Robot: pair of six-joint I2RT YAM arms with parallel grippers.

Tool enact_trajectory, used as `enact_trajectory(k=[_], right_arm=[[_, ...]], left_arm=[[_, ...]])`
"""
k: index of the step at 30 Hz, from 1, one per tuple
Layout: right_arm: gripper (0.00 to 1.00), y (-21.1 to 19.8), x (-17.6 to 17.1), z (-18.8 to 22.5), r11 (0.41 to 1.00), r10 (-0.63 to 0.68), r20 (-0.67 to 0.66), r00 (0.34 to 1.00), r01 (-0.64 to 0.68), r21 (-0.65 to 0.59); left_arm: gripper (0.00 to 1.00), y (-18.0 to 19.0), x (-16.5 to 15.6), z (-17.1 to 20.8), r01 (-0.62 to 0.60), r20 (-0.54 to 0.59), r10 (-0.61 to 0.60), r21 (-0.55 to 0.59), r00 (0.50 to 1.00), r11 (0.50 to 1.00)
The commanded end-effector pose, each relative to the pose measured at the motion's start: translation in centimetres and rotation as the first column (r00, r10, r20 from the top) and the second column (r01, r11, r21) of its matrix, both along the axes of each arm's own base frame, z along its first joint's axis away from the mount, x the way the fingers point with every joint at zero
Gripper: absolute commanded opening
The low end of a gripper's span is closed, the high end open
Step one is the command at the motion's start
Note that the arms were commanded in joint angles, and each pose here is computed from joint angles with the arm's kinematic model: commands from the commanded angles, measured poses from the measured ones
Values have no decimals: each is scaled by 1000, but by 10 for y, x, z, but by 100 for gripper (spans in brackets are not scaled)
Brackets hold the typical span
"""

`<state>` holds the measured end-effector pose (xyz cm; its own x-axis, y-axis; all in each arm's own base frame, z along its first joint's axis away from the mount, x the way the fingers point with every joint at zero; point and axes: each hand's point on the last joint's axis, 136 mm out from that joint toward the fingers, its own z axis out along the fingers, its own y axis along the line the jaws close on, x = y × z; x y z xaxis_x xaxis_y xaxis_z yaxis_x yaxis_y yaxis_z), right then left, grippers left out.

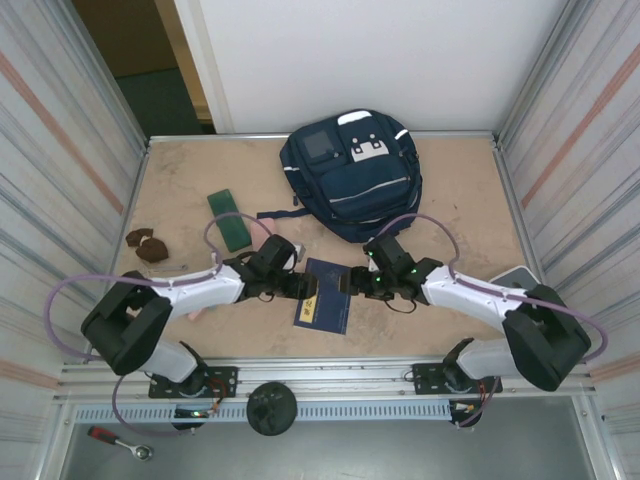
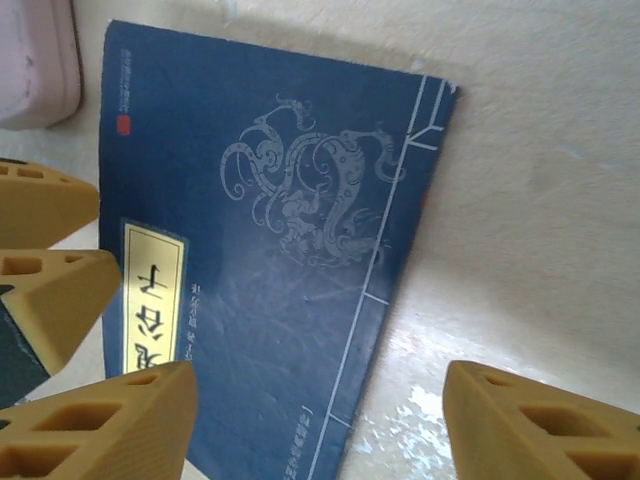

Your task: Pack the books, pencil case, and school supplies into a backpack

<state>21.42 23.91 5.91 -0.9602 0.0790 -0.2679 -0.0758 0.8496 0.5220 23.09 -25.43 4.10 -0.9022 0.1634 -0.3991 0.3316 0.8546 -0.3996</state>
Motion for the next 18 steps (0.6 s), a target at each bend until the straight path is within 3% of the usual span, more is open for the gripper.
enact_trajectory(k=[1, 14, 18], right_arm=[[62, 11, 1, -9, 1000, -17, -29, 999, 18, 10], [45, 22, -9, -37, 999, -34, -30, 999, 33, -36], [44, 19, -8, -41, 998, -35, -27, 999, 34, -51]], left_arm=[[61, -10, 0, -2, 42, -16, -42, -16, 999, 999], [32, -27, -14, -18, 49, -65, -52, -49, 997, 998], [17, -26, -9, -14, 34, -40, -36, -50, 999, 998]])
